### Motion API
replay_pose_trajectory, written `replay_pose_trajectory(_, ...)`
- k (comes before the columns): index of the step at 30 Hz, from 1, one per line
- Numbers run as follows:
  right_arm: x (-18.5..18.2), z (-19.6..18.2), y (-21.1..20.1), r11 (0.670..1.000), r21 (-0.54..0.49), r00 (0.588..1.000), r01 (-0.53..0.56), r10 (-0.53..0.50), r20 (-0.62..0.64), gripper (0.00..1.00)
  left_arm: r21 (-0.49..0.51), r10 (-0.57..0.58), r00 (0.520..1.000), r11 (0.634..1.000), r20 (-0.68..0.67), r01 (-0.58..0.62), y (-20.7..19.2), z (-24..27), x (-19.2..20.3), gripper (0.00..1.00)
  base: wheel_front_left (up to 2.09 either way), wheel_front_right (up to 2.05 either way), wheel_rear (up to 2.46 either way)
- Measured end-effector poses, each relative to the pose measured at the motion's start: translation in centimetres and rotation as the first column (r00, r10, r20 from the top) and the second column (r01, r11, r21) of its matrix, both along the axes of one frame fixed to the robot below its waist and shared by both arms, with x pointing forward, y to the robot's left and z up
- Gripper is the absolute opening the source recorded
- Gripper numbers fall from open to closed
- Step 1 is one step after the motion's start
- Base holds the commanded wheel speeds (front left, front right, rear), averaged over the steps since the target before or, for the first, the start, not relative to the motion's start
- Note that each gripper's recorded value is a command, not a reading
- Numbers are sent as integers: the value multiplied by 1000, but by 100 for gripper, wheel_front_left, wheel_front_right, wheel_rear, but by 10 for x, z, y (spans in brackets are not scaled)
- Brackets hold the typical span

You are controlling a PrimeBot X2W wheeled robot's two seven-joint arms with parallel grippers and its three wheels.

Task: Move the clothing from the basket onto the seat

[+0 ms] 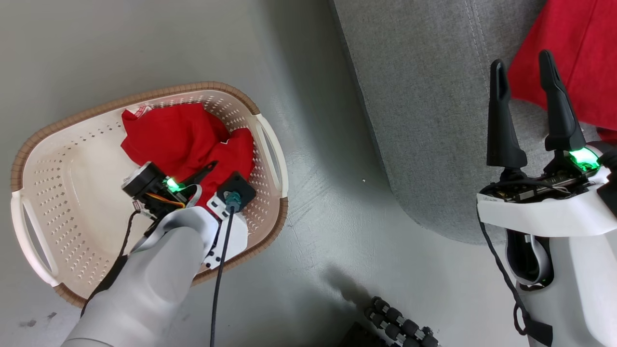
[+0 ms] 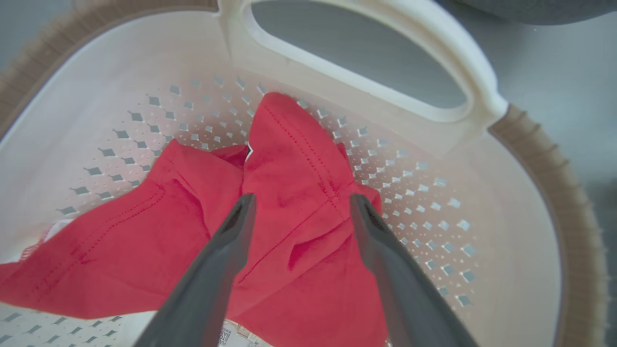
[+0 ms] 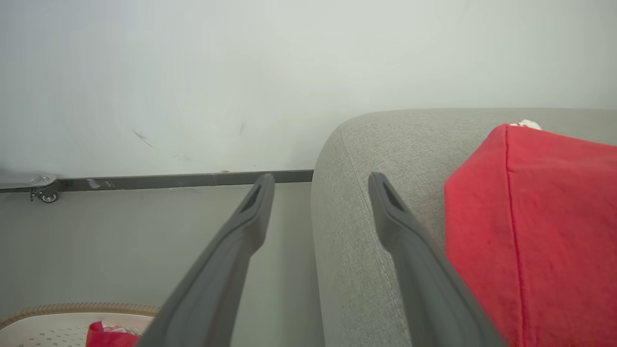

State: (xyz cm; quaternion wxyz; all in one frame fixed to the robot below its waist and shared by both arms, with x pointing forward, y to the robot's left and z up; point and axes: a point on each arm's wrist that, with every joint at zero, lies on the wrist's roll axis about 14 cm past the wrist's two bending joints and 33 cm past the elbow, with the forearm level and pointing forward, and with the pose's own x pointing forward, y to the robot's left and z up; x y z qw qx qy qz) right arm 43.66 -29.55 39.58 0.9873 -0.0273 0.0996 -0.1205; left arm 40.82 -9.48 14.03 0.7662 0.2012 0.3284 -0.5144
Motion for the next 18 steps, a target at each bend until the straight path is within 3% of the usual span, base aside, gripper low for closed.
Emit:
replay_pose_trajectory(7, 2, 0, 1, 1000, -10, 1000, -6, 6, 4, 100, 25, -37, 999, 999, 13, 37, 0, -2, -1, 100, 0, 0, 0)
replay_pose_trajectory(8, 3, 0, 1, 1000, -9, 1000, -7, 7, 4, 100, 33, -43, 999, 999, 14, 42, 0, -3, -1, 72, 0, 0, 0)
replay_pose_trajectory(9, 3, 0, 1, 1000, -8, 1000, -8, 8, 4, 100, 39, -50, 999, 998, 19, 49, 1, -3, 0, 51, 0, 0, 0)
replay_pose_trajectory(12, 4, 0, 3, 1000, -6, 1000, -12, 12, 8, 100, 68, -56, 998, 996, 26, 54, 7, -6, 1, 28, 0, 0, 0)
replay_pose_trajectory(14, 5, 0, 3, 1000, -5, 1000, -14, 14, 9, 100, 78, -55, 998, 996, 26, 53, 10, -8, 1, 0, 0, 0, 0)
replay_pose_trajectory(18, 6, 0, 5, 1000, -8, 1000, -21, 22, 9, 100, 85, -43, 998, 996, 40, 39, 12, -7, 5, 0, 0, 0, 0)
